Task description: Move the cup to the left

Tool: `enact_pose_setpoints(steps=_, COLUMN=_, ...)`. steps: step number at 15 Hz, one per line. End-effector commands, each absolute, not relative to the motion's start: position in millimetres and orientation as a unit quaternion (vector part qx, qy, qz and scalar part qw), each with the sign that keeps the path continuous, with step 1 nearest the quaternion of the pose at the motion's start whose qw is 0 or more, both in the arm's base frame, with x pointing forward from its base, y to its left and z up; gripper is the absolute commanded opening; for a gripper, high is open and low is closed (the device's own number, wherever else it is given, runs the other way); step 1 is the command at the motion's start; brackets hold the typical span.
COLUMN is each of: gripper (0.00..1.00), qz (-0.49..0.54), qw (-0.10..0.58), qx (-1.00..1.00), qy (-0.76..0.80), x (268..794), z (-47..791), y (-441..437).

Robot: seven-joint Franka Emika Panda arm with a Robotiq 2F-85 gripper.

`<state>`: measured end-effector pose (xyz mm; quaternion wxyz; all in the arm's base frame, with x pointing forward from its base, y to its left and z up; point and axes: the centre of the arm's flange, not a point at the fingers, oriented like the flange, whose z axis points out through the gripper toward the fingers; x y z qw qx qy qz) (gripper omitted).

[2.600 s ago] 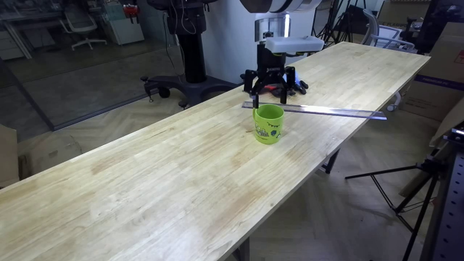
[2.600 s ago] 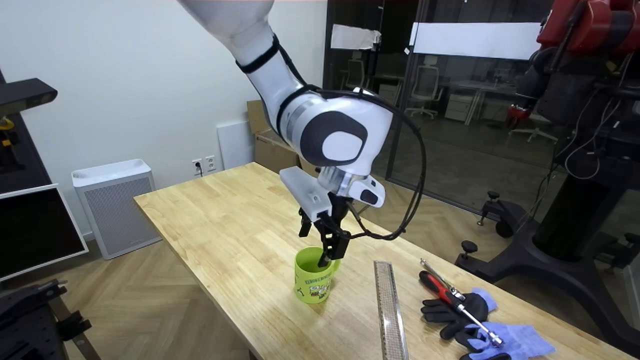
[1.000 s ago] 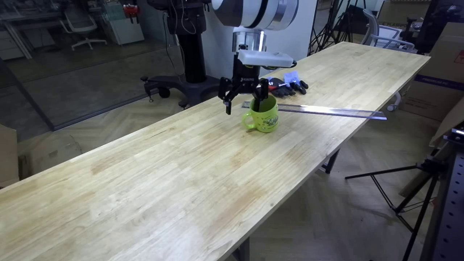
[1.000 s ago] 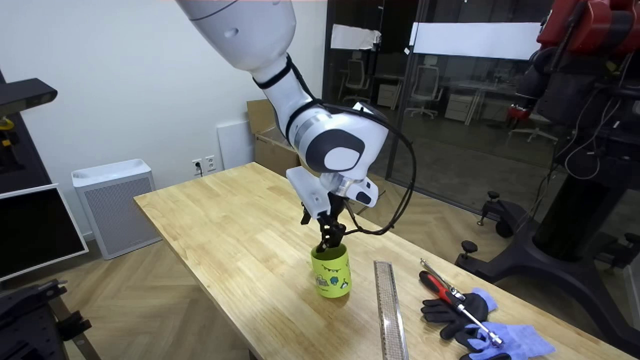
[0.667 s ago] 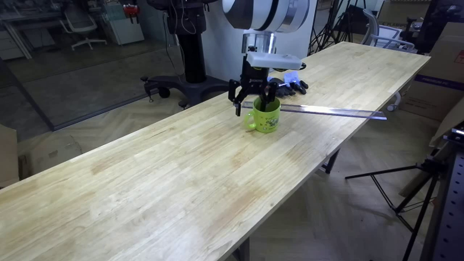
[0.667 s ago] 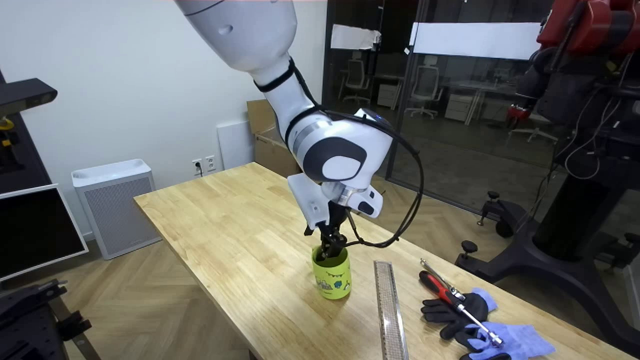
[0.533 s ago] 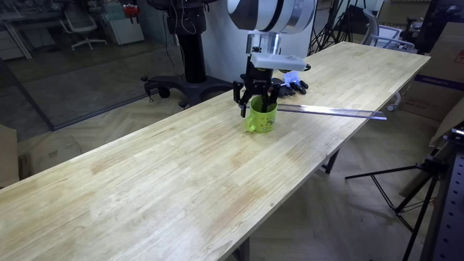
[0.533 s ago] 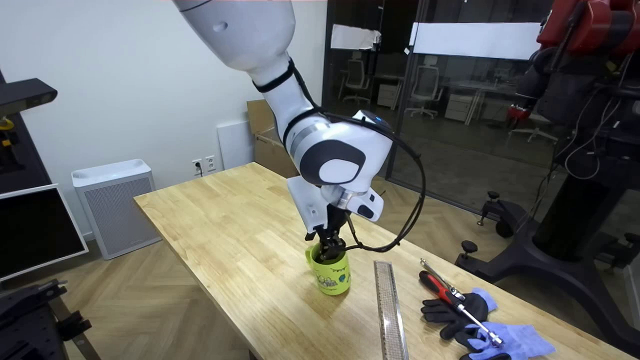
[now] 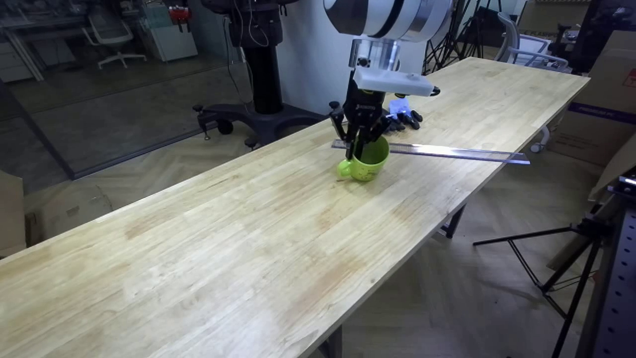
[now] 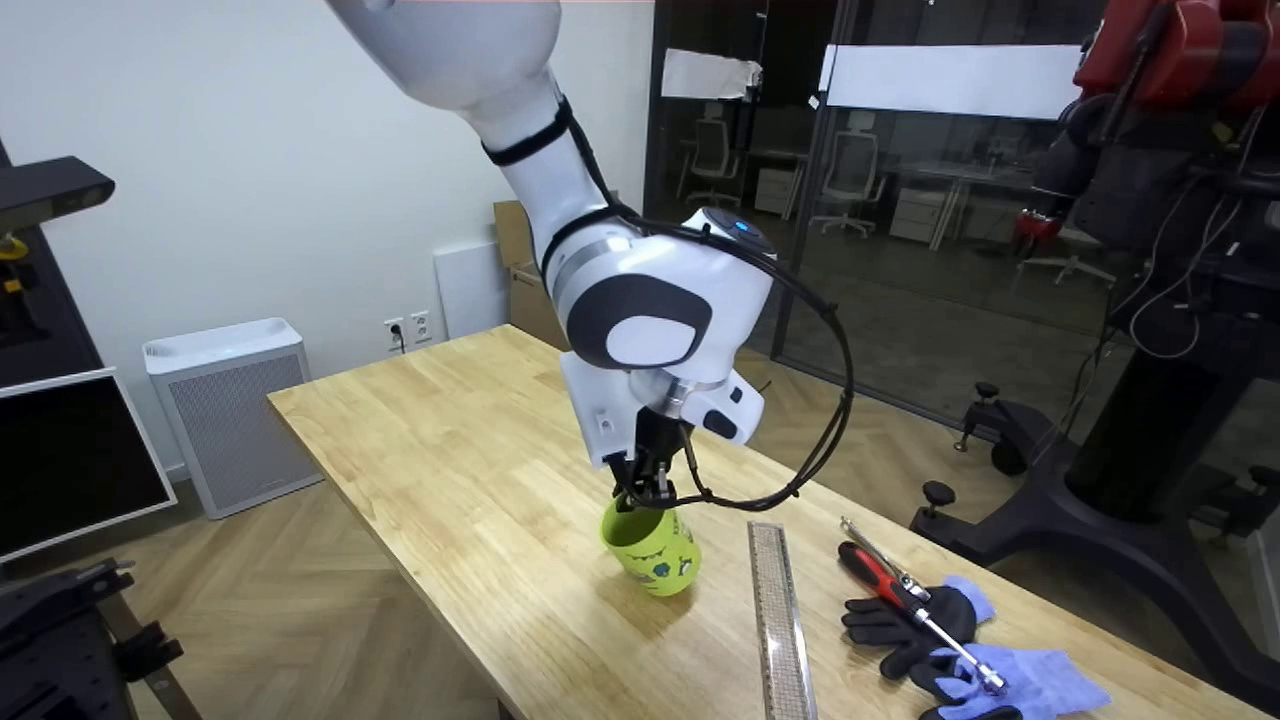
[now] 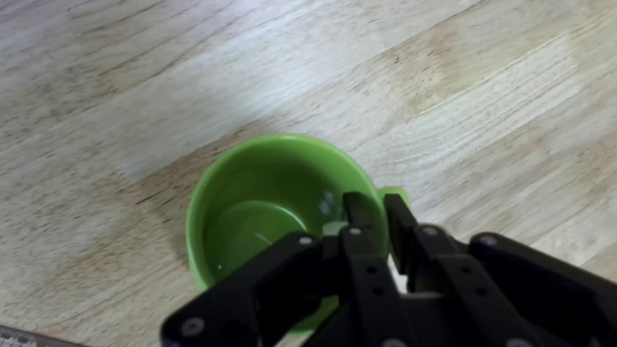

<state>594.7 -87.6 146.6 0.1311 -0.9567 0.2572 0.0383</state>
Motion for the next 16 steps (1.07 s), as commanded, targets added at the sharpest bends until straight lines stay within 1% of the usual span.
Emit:
enact_pose_setpoints(steps=1, gripper=0.01, qz=0.035, qw=0.131, qx=-0.952, qy=0.275, x=581, z=164, y=-85)
enact_pose_setpoints(steps=3, gripper=0.03, qz=0.038, qw=0.142, qx=-0.952, qy=0.267, x=583, z=167, y=-86)
enact_pose_setpoints(steps=5, gripper=0.02, qz=0.046, qw=0.171, qx=-0.952, qy=0.248, x=588, z=169, y=-86)
enact_pose_setpoints(steps=8, gripper=0.02, qz=0.061, qw=0.249, qx=-0.943, qy=0.211, x=597, z=173, y=-80)
enact_pose_setpoints(steps=11, gripper=0.02, qz=0.106, qw=0.318, qx=-0.923, qy=0.190, x=605, z=176, y=-73)
enact_pose_setpoints(steps=14, gripper=0.02, qz=0.166, qw=0.330, qx=-0.906, qy=0.208, x=610, z=171, y=-75)
enact_pose_setpoints(steps=16, gripper=0.02, qz=0.194, qw=0.314, qx=-0.898, qy=0.240, x=611, z=163, y=-78)
